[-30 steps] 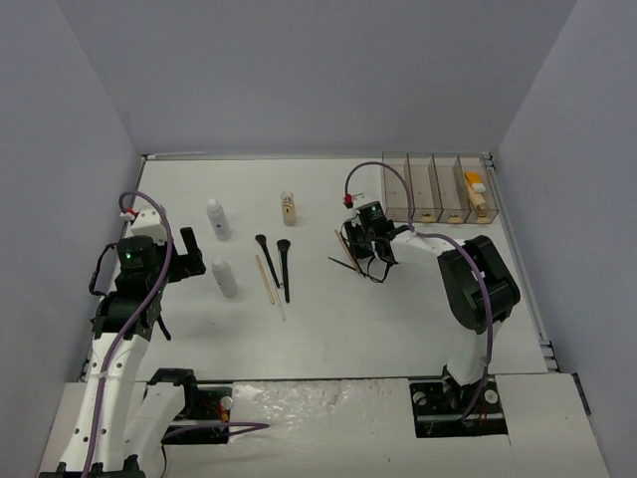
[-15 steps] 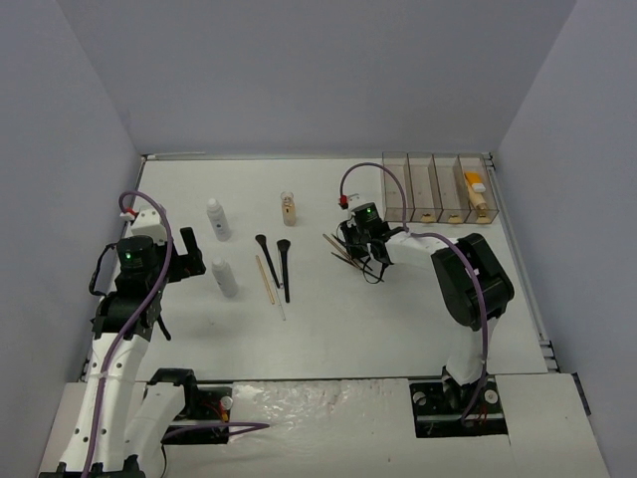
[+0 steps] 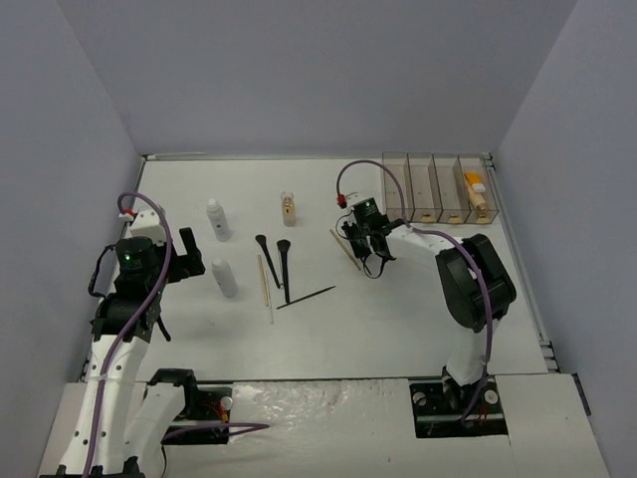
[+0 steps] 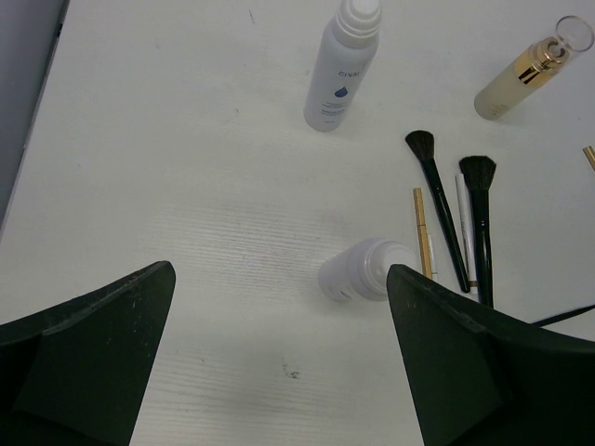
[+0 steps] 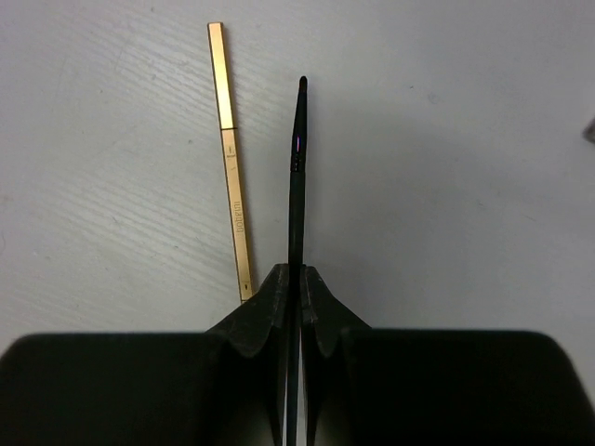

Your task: Organize the makeup

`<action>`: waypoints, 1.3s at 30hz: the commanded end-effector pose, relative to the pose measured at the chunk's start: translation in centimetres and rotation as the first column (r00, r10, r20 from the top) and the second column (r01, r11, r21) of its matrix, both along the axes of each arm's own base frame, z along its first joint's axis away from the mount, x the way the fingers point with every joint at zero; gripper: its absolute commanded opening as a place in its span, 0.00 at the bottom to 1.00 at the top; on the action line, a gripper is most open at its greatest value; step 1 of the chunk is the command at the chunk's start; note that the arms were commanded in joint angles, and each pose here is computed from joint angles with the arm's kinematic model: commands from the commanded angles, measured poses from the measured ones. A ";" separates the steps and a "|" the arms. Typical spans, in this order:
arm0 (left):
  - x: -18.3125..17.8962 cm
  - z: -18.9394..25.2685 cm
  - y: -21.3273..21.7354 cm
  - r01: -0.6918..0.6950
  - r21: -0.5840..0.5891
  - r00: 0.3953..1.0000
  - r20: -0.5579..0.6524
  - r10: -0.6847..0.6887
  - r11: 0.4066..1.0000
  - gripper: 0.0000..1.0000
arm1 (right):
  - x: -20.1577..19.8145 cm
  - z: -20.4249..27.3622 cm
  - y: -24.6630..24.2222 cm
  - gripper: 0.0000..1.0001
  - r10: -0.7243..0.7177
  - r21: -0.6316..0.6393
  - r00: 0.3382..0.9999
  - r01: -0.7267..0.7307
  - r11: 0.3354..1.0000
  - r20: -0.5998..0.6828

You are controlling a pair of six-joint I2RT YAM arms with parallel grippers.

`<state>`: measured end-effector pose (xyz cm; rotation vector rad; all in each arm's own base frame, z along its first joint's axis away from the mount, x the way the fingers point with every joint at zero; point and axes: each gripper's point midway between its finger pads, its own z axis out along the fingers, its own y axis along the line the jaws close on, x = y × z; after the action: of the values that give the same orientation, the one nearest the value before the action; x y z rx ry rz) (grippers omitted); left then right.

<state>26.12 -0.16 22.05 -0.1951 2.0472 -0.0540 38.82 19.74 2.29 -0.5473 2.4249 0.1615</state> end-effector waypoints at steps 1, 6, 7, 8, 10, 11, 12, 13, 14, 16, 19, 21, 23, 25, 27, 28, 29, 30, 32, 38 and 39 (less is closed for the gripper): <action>0.9 3.1 0.4 -0.016 0.007 0.995 0.101 0.015 1.000 0.97 | 4.6 12.0 -2.7 0.00 -0.077 0.031 0.963 0.072 0.997 0.258; 0.8 3.2 0.4 -0.014 0.004 0.994 0.106 0.013 1.000 0.97 | 7.6 17.4 -10.4 0.00 -0.249 0.019 0.904 0.259 0.966 0.347; 0.8 3.2 0.3 -0.013 0.003 0.994 0.106 0.012 1.000 0.97 | 8.2 18.0 -11.9 0.00 -0.281 0.017 0.891 0.295 0.955 0.356; 0.8 3.2 0.3 -0.011 0.002 0.994 0.106 0.011 1.000 0.97 | 9.0 18.8 -13.8 0.00 -0.320 0.027 0.873 0.334 0.942 0.368; 0.8 3.2 0.1 -0.004 -0.003 0.995 0.104 0.004 1.000 0.97 | 10.5 19.6 -16.9 0.00 -0.384 0.043 0.841 0.399 0.916 0.382; 0.9 3.2 0.0 0.003 -0.006 0.994 0.106 -0.003 1.000 0.97 | 11.1 19.9 -18.0 0.00 -0.406 0.046 0.827 0.423 0.905 0.388; 0.9 3.1 -0.1 0.006 -0.006 0.995 0.103 -0.005 1.000 0.97 | 11.8 19.4 -19.6 0.00 -0.446 0.052 0.811 0.462 0.885 0.379; 1.0 3.0 -0.1 0.009 -0.006 0.995 0.099 -0.009 1.000 0.97 | 12.6 18.9 -21.2 0.00 -0.480 0.058 0.795 0.496 0.866 0.372; 1.0 3.0 -0.2 0.015 -0.009 0.995 0.095 -0.014 1.000 0.97 | 13.4 18.9 -21.9 0.00 -0.494 0.064 0.786 0.509 0.858 0.373; 1.1 2.9 -0.4 0.025 -0.012 0.996 0.090 -0.024 1.000 0.97 | 15.0 19.5 -22.9 0.00 -0.509 0.082 0.769 0.521 0.849 0.387; 1.1 2.8 -0.5 0.032 -0.014 0.996 0.088 -0.031 0.999 0.97 | 17.0 18.1 -25.8 0.00 -0.546 0.059 0.745 0.570 0.820 0.384; 1.2 2.8 -0.6 0.036 -0.014 0.996 0.082 -0.035 0.999 0.97 | 18.6 17.0 -26.9 0.00 -0.552 0.043 0.741 0.583 0.811 0.383; 1.2 2.8 -0.6 0.040 -0.015 0.996 0.080 -0.039 0.999 0.97 | 19.4 15.9 -27.5 0.00 -0.548 0.026 0.747 0.582 0.813 0.376; 1.2 2.8 -0.6 0.041 -0.012 0.996 0.081 -0.040 0.999 0.97 | 19.9 14.5 -27.9 0.00 -0.549 0.008 0.753 0.587 0.810 0.364; 1.3 2.9 -0.6 0.043 -0.010 0.996 0.080 -0.042 0.999 0.97 | 20.3 12.7 -28.1 0.00 -0.550 -0.010 0.763 0.587 0.809 0.341; 1.3 2.8 -0.6 0.044 -0.010 0.996 0.077 -0.043 0.999 0.97 | 20.3 11.8 -28.0 0.00 -0.550 -0.015 0.768 0.586 0.810 0.327; 1.3 2.8 -0.7 0.045 -0.011 0.996 0.075 -0.044 0.999 0.97 | 20.3 10.9 -28.0 0.00 -0.551 -0.020 0.774 0.585 0.811 0.313; 1.3 2.8 -0.7 0.045 -0.012 0.996 0.074 -0.044 0.999 0.97 | 20.3 10.3 -28.0 0.02 -0.553 -0.021 0.776 0.586 0.810 0.304; 1.2 2.7 -0.7 0.046 -0.012 0.996 0.075 -0.045 0.999 0.97 | 20.2 9.7 -28.0 0.13 -0.562 -0.020 0.773 0.593 0.805 0.295; 1.4 2.8 -0.8 0.051 -0.014 0.996 0.076 -0.050 0.999 0.97 | 19.3 12.9 -27.8 0.44 -0.593 0.032 0.736 0.619 0.785 0.327; 1.3 2.9 -0.8 0.052 -0.014 0.996 0.079 -0.051 0.999 0.97 | 18.9 13.6 -27.7 0.47 -0.606 0.048 0.724 0.628 0.777 0.330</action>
<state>26.35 -0.93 21.46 -0.1685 2.0762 -0.0964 57.21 -7.66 7.54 0.1413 2.3366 -0.2829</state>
